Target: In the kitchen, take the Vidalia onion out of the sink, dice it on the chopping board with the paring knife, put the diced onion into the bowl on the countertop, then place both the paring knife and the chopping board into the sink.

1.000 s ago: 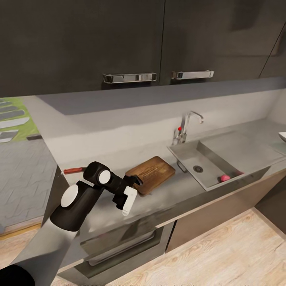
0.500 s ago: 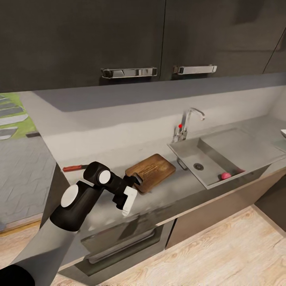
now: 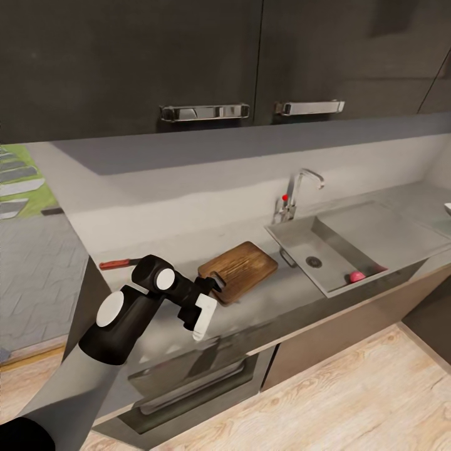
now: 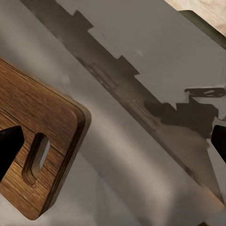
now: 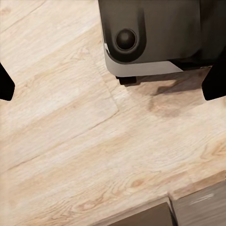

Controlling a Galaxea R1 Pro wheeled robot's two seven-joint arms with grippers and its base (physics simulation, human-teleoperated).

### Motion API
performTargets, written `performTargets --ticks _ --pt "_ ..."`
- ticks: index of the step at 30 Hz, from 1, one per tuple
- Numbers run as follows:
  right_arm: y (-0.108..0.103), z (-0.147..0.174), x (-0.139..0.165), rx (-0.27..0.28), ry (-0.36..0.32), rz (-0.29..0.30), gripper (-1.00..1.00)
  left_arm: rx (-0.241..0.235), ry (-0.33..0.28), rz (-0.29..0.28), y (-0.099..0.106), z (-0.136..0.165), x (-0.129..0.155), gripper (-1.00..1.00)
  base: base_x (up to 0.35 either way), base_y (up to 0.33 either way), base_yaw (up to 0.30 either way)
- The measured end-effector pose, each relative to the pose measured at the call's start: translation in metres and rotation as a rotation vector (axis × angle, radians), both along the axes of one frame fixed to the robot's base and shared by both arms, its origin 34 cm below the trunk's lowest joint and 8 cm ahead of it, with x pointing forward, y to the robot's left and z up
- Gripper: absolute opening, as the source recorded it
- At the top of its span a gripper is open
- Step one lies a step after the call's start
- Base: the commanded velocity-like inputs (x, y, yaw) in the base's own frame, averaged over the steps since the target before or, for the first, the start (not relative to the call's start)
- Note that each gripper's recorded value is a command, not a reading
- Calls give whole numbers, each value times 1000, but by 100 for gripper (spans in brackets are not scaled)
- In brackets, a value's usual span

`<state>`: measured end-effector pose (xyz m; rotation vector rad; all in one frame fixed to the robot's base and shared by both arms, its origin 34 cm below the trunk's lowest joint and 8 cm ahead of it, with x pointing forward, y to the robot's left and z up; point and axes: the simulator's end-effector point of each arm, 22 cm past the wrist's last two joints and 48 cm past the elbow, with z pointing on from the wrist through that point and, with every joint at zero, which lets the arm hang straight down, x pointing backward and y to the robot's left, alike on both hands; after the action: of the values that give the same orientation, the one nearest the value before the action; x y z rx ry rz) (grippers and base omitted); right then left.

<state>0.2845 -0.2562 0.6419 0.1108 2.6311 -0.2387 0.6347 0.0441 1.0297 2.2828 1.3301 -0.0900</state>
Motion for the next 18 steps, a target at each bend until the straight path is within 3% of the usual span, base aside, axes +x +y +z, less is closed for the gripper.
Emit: performTargets --ticks 11,18 --pt "0 0 -1 0 3 0 100 -3 3 -1 -2 -1 0 100 4 0 37" --pt "0 0 -1 0 2 0 100 -3 2 -1 -2 0 0 100 132 2 1"
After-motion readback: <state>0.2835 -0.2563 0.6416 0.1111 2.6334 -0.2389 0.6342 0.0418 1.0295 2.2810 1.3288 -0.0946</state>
